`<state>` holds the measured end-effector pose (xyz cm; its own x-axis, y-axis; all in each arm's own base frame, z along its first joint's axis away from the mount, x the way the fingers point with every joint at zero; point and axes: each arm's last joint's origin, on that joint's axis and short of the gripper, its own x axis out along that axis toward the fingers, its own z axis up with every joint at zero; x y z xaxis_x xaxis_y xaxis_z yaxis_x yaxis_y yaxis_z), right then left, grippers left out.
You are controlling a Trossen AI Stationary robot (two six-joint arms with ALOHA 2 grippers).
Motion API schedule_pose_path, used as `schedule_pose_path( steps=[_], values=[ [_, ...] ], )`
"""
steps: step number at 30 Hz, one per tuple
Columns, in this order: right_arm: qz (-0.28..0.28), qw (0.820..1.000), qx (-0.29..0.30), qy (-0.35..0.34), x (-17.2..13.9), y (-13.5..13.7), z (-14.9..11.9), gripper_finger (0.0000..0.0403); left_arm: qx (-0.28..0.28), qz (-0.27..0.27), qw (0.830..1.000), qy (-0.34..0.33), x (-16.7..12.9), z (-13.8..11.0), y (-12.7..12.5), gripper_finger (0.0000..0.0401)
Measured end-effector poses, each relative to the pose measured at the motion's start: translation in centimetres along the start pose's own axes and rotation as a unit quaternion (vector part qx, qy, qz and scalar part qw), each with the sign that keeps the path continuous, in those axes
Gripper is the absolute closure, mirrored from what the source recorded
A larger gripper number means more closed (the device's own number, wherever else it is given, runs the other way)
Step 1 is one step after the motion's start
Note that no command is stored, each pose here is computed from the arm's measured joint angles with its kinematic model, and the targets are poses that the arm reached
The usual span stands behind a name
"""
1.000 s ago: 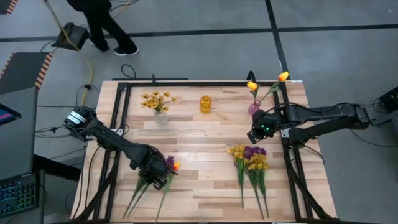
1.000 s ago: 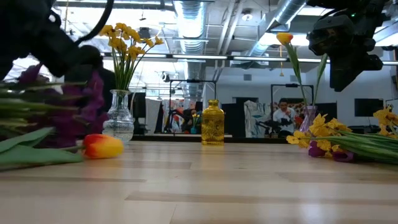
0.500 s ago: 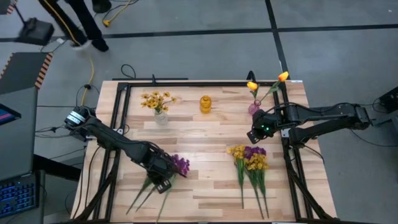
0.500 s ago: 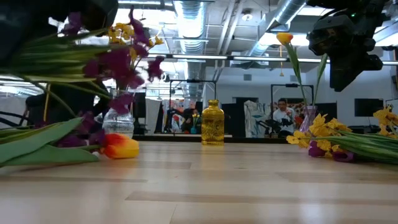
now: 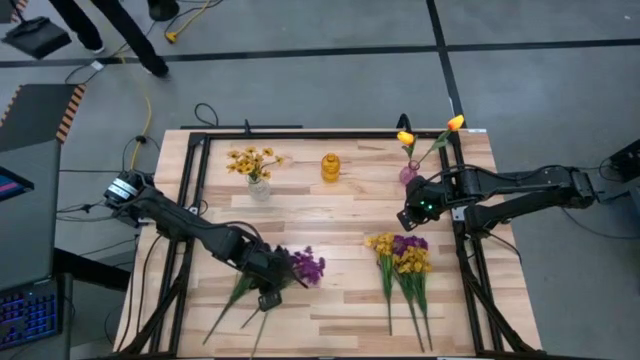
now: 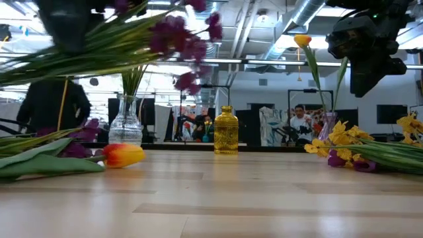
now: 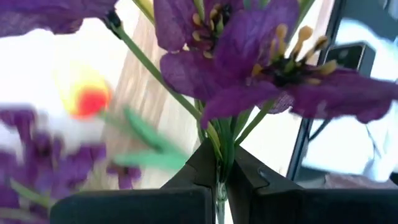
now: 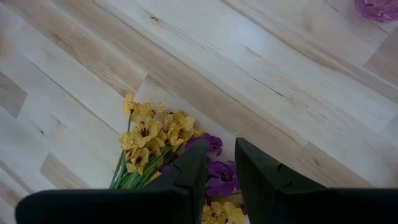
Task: Sort flowers into vase by color
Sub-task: Put the middle purple flowers into the yellow vase
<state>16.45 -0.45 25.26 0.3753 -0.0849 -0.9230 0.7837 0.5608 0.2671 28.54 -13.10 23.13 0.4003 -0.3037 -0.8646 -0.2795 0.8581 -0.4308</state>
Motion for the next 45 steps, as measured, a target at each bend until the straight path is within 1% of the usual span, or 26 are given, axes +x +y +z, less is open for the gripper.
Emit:
schedule_pose_path(
  steps=[10,14,21,24,28,33,38,45],
  values=[
    [0.002,1.000,0.000,-0.001,0.0,0.0,0.0,0.0290,0.073,0.000,0.992,-0.102,-0.3,2.0,-0.1,0.0399],
    [0.001,1.000,0.000,-0.002,0.0,0.0,0.0,0.0290,0.093,0.005,0.984,-0.153,-0.6,3.3,0.2,0.0399],
    [0.001,1.000,0.000,-0.002,0.0,0.0,0.0,0.0290,0.122,-0.002,0.965,-0.230,-1.4,6.0,1.2,0.0399],
    [0.001,1.000,0.000,-0.002,0.0,0.0,0.0,0.0290,0.122,0.002,0.961,-0.248,-1.8,7.0,2.0,0.0399],
    [0.000,1.000,0.000,-0.003,0.0,0.0,0.0,0.0290,0.112,0.010,0.960,-0.255,-2.1,7.8,3.0,0.0399],
    [-0.001,1.000,0.000,-0.003,0.0,0.0,0.0,0.0290,0.106,0.004,0.955,-0.275,-2.4,8.5,3.5,0.0399],
    [-0.012,1.000,0.000,-0.020,0.0,-0.1,0.1,0.0290,0.145,0.000,0.941,-0.307,-2.8,9.1,3.2,0.0399],
    [-0.014,1.000,0.000,-0.023,0.0,-0.1,0.1,0.0290,0.169,-0.014,0.921,-0.352,-3.4,9.8,2.8,0.0399]
  ],
)
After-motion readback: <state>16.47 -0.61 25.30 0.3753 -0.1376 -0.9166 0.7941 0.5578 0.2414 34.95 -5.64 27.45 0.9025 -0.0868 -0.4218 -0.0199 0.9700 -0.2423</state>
